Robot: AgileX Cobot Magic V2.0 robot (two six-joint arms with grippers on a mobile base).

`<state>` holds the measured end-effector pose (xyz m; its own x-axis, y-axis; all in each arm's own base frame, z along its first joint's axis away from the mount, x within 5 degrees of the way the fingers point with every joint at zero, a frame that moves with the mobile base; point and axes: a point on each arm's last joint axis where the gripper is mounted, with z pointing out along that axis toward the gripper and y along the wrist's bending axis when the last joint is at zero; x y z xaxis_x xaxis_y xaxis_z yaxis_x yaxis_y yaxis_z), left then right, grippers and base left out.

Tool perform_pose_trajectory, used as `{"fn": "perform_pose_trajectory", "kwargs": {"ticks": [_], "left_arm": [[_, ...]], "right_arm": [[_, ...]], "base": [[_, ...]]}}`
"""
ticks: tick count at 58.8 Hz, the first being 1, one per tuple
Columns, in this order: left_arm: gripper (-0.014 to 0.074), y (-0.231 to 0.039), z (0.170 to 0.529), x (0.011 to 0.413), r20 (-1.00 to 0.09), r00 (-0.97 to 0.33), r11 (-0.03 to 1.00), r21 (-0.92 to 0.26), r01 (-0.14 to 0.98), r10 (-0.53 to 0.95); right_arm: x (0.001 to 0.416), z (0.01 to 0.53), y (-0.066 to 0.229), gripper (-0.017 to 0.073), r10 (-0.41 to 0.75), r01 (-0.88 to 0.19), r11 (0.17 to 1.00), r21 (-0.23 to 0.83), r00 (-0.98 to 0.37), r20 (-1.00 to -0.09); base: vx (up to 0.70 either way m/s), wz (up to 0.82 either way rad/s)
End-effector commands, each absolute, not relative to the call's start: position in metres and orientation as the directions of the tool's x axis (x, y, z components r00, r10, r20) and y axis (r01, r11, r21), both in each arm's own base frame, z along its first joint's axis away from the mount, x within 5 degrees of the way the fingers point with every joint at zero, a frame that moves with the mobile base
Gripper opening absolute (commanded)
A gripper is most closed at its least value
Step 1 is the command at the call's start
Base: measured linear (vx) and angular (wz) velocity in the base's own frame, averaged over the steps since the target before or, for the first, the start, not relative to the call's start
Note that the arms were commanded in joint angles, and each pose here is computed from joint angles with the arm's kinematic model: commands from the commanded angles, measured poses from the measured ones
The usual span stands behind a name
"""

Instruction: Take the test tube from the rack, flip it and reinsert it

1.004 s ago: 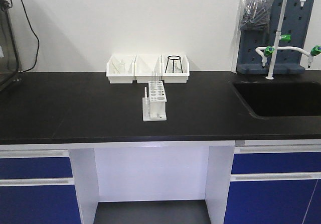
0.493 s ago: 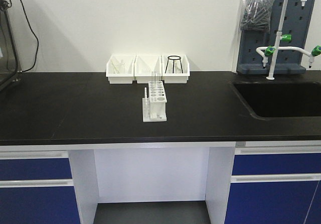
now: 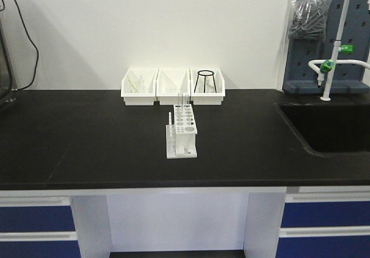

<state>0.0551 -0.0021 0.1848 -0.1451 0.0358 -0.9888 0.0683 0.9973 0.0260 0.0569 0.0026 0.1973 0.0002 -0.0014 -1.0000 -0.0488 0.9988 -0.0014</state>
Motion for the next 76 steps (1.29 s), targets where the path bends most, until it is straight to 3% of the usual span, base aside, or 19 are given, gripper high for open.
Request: {"fn": "perform_pose_trajectory", "kwargs": {"ticks": [1, 76], "left_arm": [[-0.0006, -0.0035, 0.1937, 0.0551, -0.998, -0.056, 0.997, 0.011, 0.080, 0.016], [-0.0006, -0.0035, 0.1937, 0.0551, -0.998, -0.056, 0.997, 0.011, 0.080, 0.016]], "right_arm": [[0.0556, 0.2043, 0.0028, -0.0007, -0.014, -0.048, 0.999, -0.018, 0.089, -0.996], [0.0556, 0.2043, 0.0028, -0.0007, -0.014, -0.048, 0.999, -0.018, 0.089, -0.996]], "base": [[0.35, 0.01], [0.34, 0.00]]}}
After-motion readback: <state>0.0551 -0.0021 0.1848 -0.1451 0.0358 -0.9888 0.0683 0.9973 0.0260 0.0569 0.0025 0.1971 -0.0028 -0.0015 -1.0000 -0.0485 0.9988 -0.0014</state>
